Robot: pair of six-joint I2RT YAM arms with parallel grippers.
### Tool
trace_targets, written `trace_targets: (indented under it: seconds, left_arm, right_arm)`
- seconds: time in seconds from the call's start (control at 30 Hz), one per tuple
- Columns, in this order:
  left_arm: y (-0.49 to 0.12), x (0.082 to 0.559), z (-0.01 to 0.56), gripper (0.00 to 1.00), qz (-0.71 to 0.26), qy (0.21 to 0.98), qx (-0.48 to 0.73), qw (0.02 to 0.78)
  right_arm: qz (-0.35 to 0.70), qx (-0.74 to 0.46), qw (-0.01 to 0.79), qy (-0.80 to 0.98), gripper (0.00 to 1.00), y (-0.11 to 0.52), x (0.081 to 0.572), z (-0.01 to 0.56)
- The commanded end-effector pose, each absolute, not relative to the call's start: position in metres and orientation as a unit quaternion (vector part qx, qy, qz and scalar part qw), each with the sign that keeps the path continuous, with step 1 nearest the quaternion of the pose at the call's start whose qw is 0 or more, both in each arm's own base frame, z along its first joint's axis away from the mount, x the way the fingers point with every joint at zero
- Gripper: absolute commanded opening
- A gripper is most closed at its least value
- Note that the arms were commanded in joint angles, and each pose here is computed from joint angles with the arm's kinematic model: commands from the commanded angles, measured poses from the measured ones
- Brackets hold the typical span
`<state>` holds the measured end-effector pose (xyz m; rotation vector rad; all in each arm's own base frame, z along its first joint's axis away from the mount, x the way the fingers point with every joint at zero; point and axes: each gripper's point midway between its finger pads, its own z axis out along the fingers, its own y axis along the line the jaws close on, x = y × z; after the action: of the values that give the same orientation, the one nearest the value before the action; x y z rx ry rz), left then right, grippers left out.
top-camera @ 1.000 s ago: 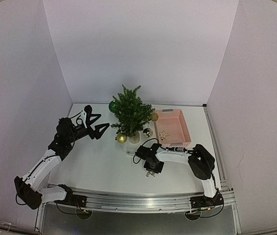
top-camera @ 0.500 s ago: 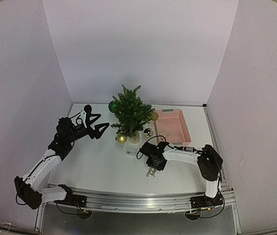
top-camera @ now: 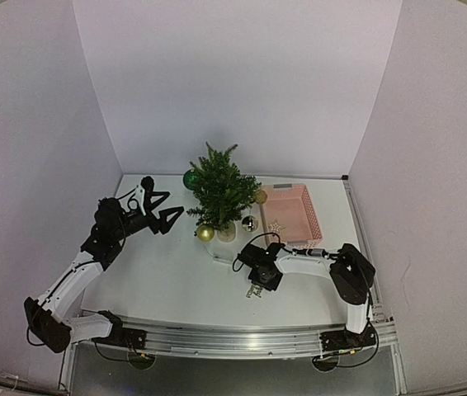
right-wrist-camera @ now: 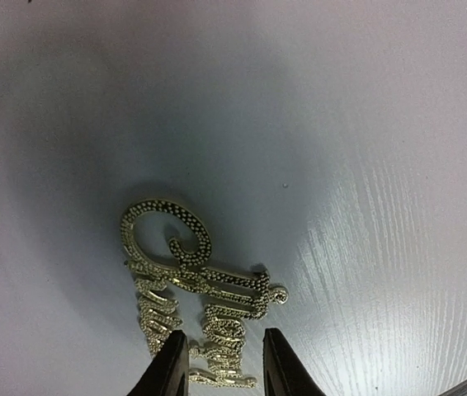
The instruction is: Decorate the small christmas tree
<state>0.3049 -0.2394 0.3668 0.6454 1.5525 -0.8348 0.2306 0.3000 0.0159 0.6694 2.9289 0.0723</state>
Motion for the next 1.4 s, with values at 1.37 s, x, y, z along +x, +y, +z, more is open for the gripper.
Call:
trace_targets:
  seconds: [1.37]
  left_arm:
    - [-0.248,0.192,0.292,0.81,-0.403,0.621,0.539,0.402]
  right_arm:
    - [0.126,-0.063,0.124,0.982,0.09,0.328,0.231,0.058]
